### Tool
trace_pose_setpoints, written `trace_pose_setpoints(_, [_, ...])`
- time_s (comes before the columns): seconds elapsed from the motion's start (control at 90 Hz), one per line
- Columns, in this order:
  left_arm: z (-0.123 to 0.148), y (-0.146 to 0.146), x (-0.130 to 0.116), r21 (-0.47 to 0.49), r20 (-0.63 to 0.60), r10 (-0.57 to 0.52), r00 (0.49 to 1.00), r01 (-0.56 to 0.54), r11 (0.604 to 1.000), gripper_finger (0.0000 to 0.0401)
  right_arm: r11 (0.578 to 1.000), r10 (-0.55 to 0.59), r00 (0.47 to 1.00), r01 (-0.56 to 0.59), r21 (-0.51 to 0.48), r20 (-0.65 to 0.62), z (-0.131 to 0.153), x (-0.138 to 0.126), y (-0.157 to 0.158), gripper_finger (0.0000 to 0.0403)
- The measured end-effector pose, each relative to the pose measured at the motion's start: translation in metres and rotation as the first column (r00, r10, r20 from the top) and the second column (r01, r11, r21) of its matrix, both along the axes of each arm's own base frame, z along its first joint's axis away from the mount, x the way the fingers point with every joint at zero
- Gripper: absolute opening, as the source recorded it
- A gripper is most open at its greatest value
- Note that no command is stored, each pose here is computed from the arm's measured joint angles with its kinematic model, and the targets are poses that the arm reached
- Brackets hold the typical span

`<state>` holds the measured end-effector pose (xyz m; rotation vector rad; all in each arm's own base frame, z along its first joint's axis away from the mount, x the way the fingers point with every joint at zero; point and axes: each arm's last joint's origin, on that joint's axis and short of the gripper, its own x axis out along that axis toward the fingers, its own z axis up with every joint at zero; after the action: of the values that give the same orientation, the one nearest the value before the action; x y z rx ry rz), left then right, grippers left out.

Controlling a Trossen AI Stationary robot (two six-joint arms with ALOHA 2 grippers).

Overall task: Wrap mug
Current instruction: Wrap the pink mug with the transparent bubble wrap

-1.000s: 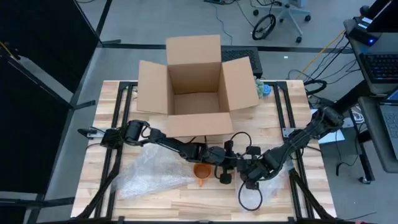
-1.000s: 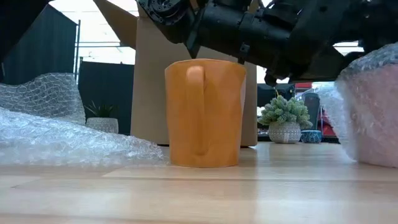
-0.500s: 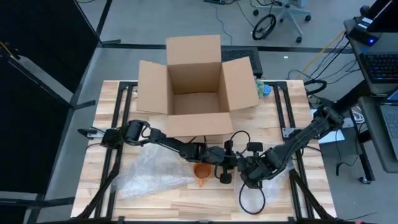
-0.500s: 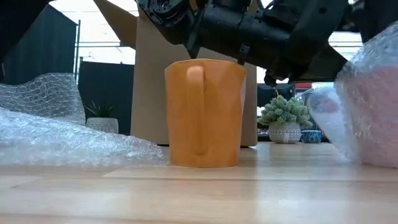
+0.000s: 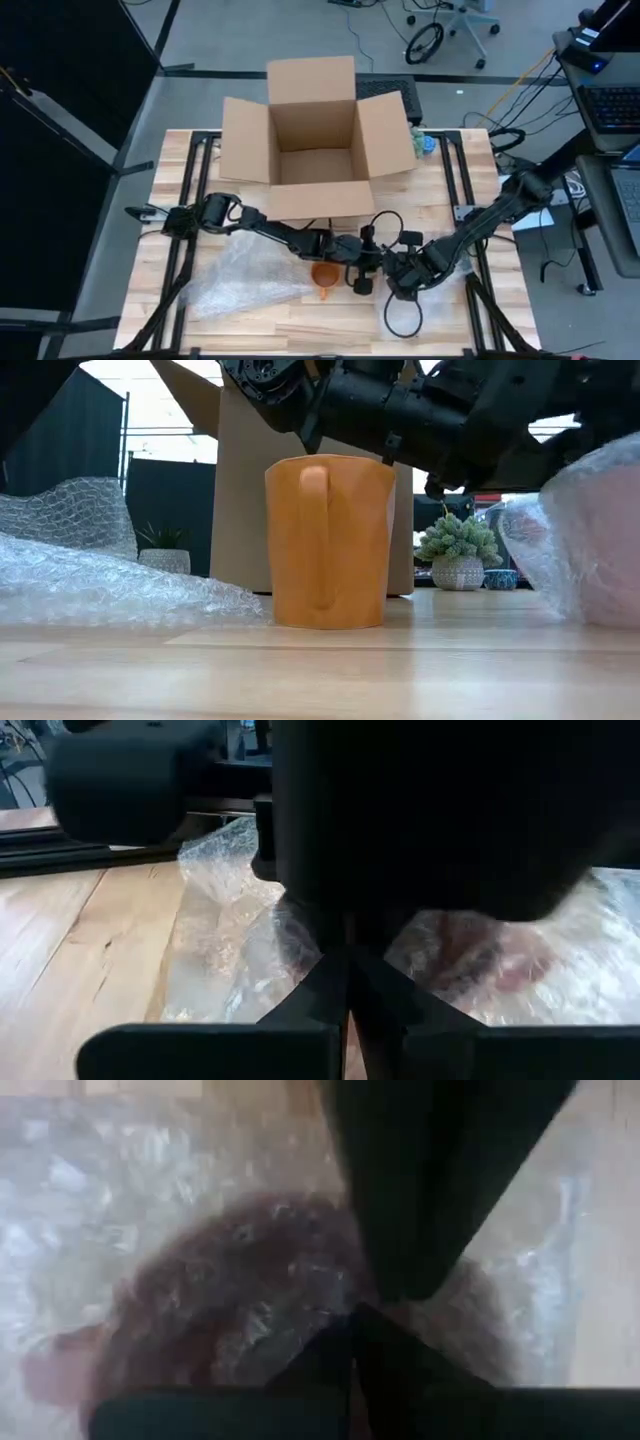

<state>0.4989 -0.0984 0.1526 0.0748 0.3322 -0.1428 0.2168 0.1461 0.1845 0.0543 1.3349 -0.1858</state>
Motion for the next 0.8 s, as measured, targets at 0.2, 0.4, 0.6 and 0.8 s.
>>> trace_pose_setpoints(0.2, [0.006,-0.007,0.002,-0.017,0.006,-0.062,0.998,0.062,0.998,0.0,1.0,0.013,1.0,-0.013,0.01,0.003,-0.002,0.0,0.001,0.0])
trace_pose_setpoints(0.4, [0.008,-0.014,0.001,-0.006,0.018,-0.194,0.981,0.194,0.981,0.0,1.0,0.015,1.0,-0.015,0.013,0.008,-0.002,0.001,0.001,0.0])
trace_pose_setpoints(0.6, [0.012,0.001,0.006,0.009,0.051,-0.115,0.992,0.115,0.993,0.0,1.0,0.018,1.0,-0.018,0.018,0.021,-0.001,0.002,0.002,0.0])
trace_pose_setpoints(0.8, [-0.004,0.014,0.012,-0.049,0.041,-0.105,0.994,0.107,0.993,0.0,0.999,-0.037,0.999,0.036,0.04,0.033,-0.001,0.003,0.003,0.0005])
